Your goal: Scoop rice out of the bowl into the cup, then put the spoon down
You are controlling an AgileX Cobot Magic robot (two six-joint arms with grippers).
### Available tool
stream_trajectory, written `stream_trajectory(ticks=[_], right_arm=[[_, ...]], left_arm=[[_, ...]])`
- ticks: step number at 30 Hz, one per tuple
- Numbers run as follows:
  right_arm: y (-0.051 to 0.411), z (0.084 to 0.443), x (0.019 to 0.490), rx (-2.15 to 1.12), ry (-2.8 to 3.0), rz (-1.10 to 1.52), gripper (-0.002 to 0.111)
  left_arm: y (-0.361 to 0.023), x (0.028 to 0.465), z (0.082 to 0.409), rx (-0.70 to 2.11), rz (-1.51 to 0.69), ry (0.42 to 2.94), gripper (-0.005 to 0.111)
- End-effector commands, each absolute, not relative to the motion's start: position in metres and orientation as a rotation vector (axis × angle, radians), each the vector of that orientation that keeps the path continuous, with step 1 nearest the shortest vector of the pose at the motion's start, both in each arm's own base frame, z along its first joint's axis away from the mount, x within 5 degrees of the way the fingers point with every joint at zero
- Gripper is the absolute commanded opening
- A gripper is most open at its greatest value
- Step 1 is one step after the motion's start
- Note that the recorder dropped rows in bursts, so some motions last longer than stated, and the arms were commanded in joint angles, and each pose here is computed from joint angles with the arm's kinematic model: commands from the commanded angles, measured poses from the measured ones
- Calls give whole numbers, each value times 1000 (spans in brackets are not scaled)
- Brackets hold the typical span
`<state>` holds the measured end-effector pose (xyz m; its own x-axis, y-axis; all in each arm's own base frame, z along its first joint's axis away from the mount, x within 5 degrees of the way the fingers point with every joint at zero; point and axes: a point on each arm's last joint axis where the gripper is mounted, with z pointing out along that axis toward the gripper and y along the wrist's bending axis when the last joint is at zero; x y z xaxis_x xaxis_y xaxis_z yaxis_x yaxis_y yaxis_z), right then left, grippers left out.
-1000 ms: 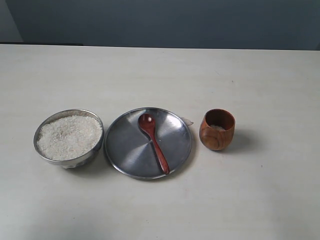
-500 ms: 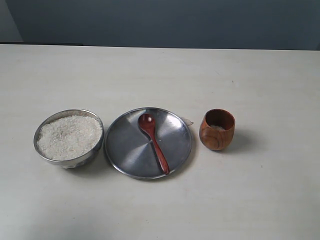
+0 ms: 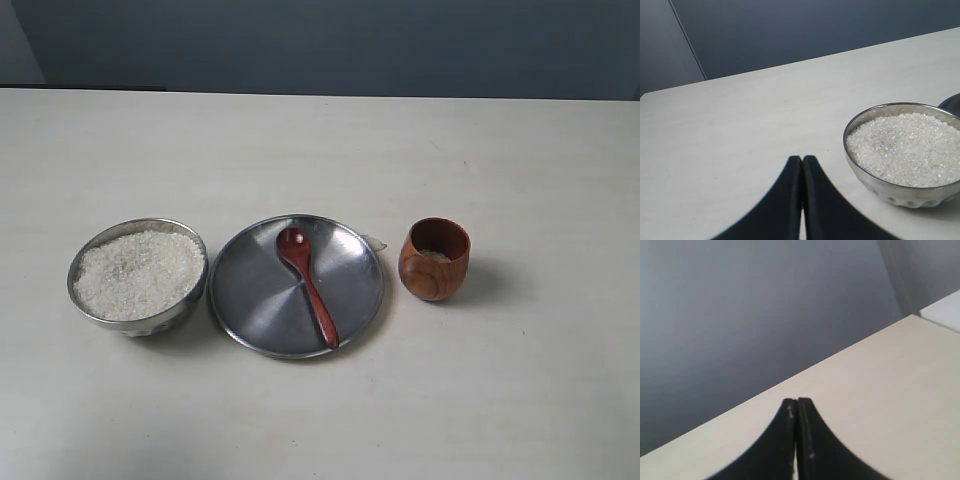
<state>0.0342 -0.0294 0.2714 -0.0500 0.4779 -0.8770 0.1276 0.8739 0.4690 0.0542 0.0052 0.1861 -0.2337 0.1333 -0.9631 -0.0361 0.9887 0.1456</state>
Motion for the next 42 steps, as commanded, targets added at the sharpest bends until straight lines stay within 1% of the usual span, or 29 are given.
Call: stream_trajectory(ticks=[1, 5, 6, 9, 13, 16, 19, 24, 35, 42], right_arm=[[-14, 271, 34, 201, 1662, 309, 0], [-1, 273, 32, -103, 1645, 242, 0], [4, 275, 31, -229, 1615, 213, 0], [9, 275, 31, -317, 1562, 199, 0], [11, 261, 37, -322, 1566, 203, 0], [12, 258, 38, -323, 1573, 203, 0], [10, 256, 39, -329, 1588, 141, 0], [6, 255, 40, -278, 1601, 70, 0], [1, 230, 47, -134, 1685, -18, 0], [-7, 197, 52, 64, 1771, -84, 0]], left_arm=[[5, 54, 185, 75, 156, 1795, 0], [5, 54, 185, 75, 156, 1795, 0], [5, 54, 185, 75, 156, 1795, 0], [5, 54, 185, 75, 156, 1795, 0], [5, 54, 185, 78, 160, 1793, 0], [5, 54, 185, 78, 160, 1793, 0], [5, 54, 185, 78, 160, 1793, 0], [5, 54, 185, 78, 160, 1793, 0], [5, 54, 185, 78, 160, 1793, 0], [5, 54, 185, 78, 160, 1793, 0]])
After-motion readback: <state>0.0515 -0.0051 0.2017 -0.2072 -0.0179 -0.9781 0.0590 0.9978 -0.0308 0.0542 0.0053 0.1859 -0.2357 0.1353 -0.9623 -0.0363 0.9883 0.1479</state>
